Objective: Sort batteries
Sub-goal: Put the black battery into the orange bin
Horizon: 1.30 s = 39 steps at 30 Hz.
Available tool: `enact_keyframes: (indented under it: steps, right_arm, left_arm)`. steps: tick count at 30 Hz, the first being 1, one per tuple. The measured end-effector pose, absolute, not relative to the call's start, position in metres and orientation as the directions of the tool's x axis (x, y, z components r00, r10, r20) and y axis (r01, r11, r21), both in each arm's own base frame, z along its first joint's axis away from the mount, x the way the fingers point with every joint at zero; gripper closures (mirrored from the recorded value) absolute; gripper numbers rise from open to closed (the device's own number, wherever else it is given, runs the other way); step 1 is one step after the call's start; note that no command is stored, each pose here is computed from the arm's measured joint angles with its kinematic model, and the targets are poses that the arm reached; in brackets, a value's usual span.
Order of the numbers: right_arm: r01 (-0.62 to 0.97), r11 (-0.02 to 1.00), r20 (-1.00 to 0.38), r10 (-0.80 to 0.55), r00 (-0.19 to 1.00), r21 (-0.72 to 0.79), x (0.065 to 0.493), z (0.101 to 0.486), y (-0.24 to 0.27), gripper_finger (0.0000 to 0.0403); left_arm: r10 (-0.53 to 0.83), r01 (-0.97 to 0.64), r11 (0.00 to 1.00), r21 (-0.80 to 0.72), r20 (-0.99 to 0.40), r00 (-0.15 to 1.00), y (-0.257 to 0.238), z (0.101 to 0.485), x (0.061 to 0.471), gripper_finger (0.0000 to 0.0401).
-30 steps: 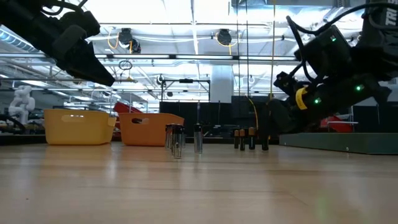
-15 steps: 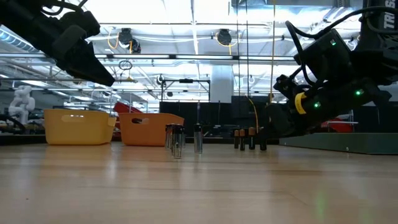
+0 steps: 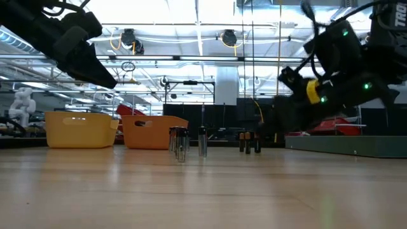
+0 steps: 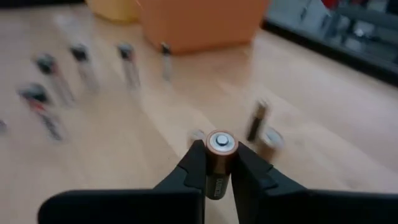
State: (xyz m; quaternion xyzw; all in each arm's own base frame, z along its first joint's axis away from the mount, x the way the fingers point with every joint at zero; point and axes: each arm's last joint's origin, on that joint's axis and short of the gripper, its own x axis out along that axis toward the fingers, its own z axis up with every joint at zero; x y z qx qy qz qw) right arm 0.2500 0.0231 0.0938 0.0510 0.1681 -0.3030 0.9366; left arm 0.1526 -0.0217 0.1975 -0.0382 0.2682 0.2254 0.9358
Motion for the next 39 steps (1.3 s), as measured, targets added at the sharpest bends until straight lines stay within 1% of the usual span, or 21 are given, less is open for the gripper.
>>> enact_keyframes:
  steps: [3,6,8,10,13,17,21,25,28,30,31,33,36,39]
  right_arm:
    - [0.561,0.826,-0.282,-0.551,0.785,-0.052,0.259,0.111,0.028,0.0375]
    - [0.518,0.842,-0.205,-0.540,0.816,-0.151,0.279,0.138,0.035,0.0375]
    - [0.480,0.845,-0.187,-0.524,0.831,-0.234,0.296,0.156,0.038,0.0375]
    - [0.430,0.852,-0.200,-0.497,0.845,-0.298,0.314,0.171,0.034,0.0375]
    - [0.352,0.893,-0.194,-0.412,0.891,-0.280,0.339,0.195,0.017,0.0375]
    - [0.236,0.944,-0.160,-0.276,0.948,-0.228,0.366,0.212,-0.011,0.0375]
    - [0.243,0.944,-0.125,-0.274,0.954,-0.222,0.391,0.223,-0.044,0.0369]
    - [0.262,0.941,-0.095,-0.287,0.953,-0.215,0.424,0.223,-0.076,0.0365]
    - [0.294,0.934,-0.132,-0.324,0.937,-0.202,0.450,0.215,-0.099,0.0363]
    - [0.315,0.934,-0.189,-0.344,0.920,-0.167,0.464,0.207,-0.116,0.0358]
    - [0.307,0.940,-0.221,-0.334,0.916,-0.148,0.470,0.203,-0.123,0.0352]
    - [0.277,0.955,-0.276,-0.295,0.915,-0.104,0.478,0.197,-0.136,0.0333]
    - [0.234,0.970,-0.350,-0.241,0.905,-0.063,0.482,0.198,-0.145,0.0291]
    - [0.230,0.967,-0.399,-0.255,0.880,-0.111,0.476,0.210,-0.143,0.0254]
  left_arm:
    - [0.402,-0.442,0.895,0.052,-0.522,0.752,-0.022,0.197,0.152,0.0166]
    - [0.402,-0.443,0.895,0.052,-0.522,0.752,-0.022,0.197,0.152,0.0166]
    - [0.402,-0.442,0.895,0.052,-0.522,0.752,-0.022,0.197,0.152,0.0166]
    - [0.402,-0.442,0.896,0.053,-0.522,0.752,-0.022,0.197,0.152,0.0166]
    - [0.402,-0.440,0.896,0.056,-0.522,0.752,-0.022,0.197,0.152,0.0166]
    - [0.403,-0.442,0.895,0.056,-0.526,0.749,-0.022,0.197,0.152,0.0166]
    - [0.404,-0.442,0.895,0.060,-0.530,0.746,-0.021,0.196,0.152,0.0166]
    - [0.418,-0.451,0.889,0.072,-0.529,0.739,-0.021,0.196,0.151,0.0166]
    - [0.421,-0.455,0.888,0.073,-0.528,0.738,-0.021,0.196,0.151,0.0166]
    - [0.422,-0.455,0.887,0.076,-0.533,0.734,-0.021,0.195,0.151,0.0166]
    - [0.422,-0.456,0.887,0.077,-0.536,0.731,-0.021,0.195,0.150,0.0166]
    - [0.424,-0.457,0.885,0.082,-0.544,0.724,-0.020,0.194,0.150,0.0166]
    - [0.427,-0.458,0.884,0.091,-0.551,0.716,-0.020,0.193,0.149,0.0166]
    - [0.434,-0.457,0.883,0.104,-0.553,0.711,-0.020,0.193,0.148,0.0166]
